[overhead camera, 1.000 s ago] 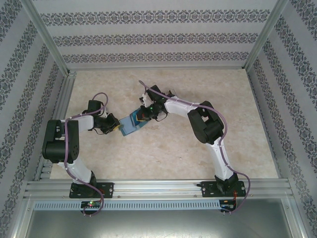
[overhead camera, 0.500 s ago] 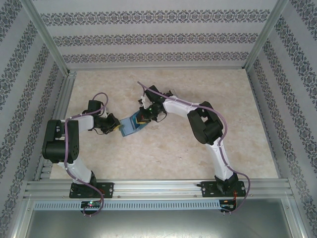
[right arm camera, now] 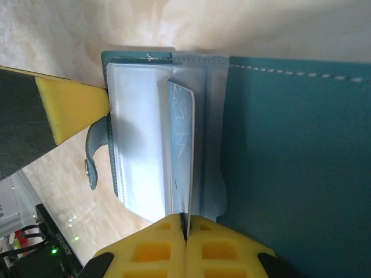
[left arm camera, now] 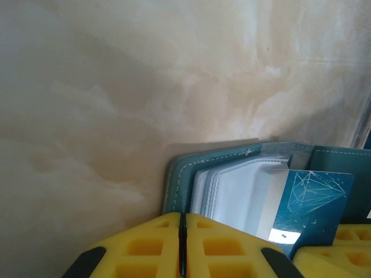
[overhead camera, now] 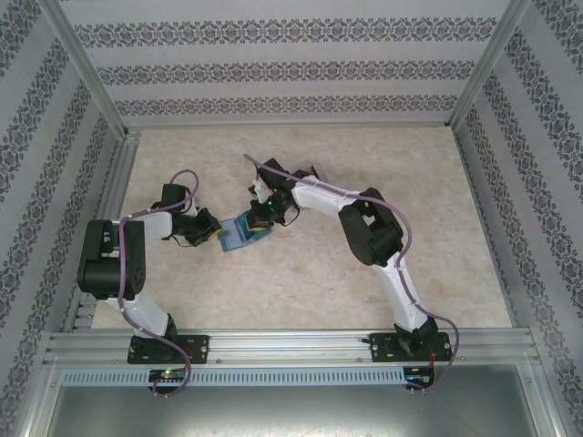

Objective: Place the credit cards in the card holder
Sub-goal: Insert the credit card into the card slot.

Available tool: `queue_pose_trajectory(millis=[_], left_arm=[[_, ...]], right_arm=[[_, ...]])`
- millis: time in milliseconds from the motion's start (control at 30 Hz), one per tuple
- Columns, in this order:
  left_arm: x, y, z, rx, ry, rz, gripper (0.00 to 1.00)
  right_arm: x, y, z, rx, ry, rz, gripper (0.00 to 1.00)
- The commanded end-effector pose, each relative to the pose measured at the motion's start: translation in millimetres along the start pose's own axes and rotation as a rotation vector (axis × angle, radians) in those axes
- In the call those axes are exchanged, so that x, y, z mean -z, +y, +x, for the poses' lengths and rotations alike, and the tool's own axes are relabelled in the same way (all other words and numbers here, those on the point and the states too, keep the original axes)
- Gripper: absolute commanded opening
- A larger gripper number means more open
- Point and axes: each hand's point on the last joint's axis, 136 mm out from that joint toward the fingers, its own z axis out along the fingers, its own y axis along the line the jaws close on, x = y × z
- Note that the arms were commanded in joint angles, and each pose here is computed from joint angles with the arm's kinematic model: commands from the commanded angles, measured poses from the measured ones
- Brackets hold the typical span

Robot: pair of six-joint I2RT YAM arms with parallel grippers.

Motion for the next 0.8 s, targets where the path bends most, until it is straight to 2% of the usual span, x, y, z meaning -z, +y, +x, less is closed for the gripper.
queue_pose_trajectory(millis=[0, 133, 233, 400, 567, 767], left_arm=[[0, -7, 3, -0.033, 0.003, 0.026, 0.11], [2, -7, 4, -0.033, 0.003, 0.025, 0.11], [2, -5, 5, -0.032, -0.001, 0.019, 0.11], [-1, -2, 5, -0.023, 0.007, 0.015, 0.11], [1, -2, 5, -0.026, -0.001, 0.01, 0.11], [0, -2, 5, -0.022, 0.001, 0.012, 0.1]], right_arm=[[-17, -17, 16, 0.008, 0.045, 0.106, 0.05], [-1, -11, 10, 0.043, 0.008, 0.138, 0.16], [17, -7, 5, 0.087, -0.029, 0.187, 0.3], [31, -5, -2, 0.111, -0.053, 0.199, 0.38], [40, -6, -5, 0.129, -0.076, 0.231, 0.38], [32, -16, -10, 0.121, -0.071, 0.247, 0.18]])
